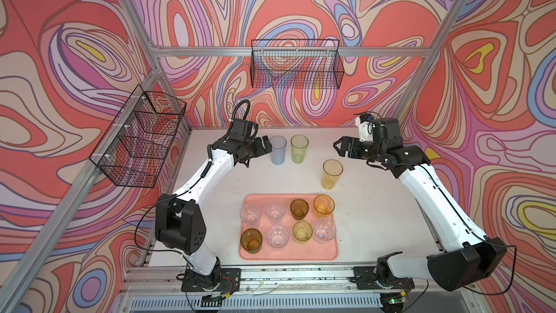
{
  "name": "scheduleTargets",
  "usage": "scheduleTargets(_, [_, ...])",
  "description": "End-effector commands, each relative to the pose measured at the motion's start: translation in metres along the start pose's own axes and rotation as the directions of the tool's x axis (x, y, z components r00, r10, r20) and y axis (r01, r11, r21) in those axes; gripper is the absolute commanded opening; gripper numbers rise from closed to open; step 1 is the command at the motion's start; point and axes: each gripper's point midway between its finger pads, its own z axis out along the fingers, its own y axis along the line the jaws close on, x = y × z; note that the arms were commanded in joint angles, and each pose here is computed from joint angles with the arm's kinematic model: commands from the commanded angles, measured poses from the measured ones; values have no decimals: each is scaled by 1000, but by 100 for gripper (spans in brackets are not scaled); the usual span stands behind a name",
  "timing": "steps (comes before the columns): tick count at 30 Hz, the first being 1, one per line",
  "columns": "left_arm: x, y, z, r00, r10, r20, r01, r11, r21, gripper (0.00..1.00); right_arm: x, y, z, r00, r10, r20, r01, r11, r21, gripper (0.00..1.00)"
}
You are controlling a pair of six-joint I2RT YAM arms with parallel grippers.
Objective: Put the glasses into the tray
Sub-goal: 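Open and raise the right gripper while the left reaches toward the blue glass, then lower the left gripper and close it on the blue glass rim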
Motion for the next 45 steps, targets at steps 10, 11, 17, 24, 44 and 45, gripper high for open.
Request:
scheduleTargets(10, [-21, 1, 37, 996, 88, -30, -89, 995, -43, 65, 1, 0, -4, 999, 42, 11, -41, 998, -53, 98])
scheduleTargets(11, [-22, 1, 40, 995, 92, -33, -94, 994, -48, 61, 2, -1, -3, 999, 43, 9, -43, 998, -51, 98])
scheduleTargets(17, [-24, 9, 60, 993, 103, -54, -107, 991, -83, 54, 10, -9, -2, 998, 56, 7, -56, 998, -17, 98])
scheduleTargets(24, [-28, 11, 78, 991, 119, -67, -125, 987, -101, 52, 19, -14, -5, 997, 74, 7, -74, 997, 1, 98])
scheduleTargets(44, [-35, 8, 111, 990, 115, -84, -122, 989, -85, 41, 37, -35, -3, 997, 74, -14, -73, 993, 97, 98])
scheduleTargets(45, [-36, 8, 112, 990, 115, -85, -122, 989, -86, 39, 37, -36, -3, 997, 75, -13, -73, 992, 102, 98])
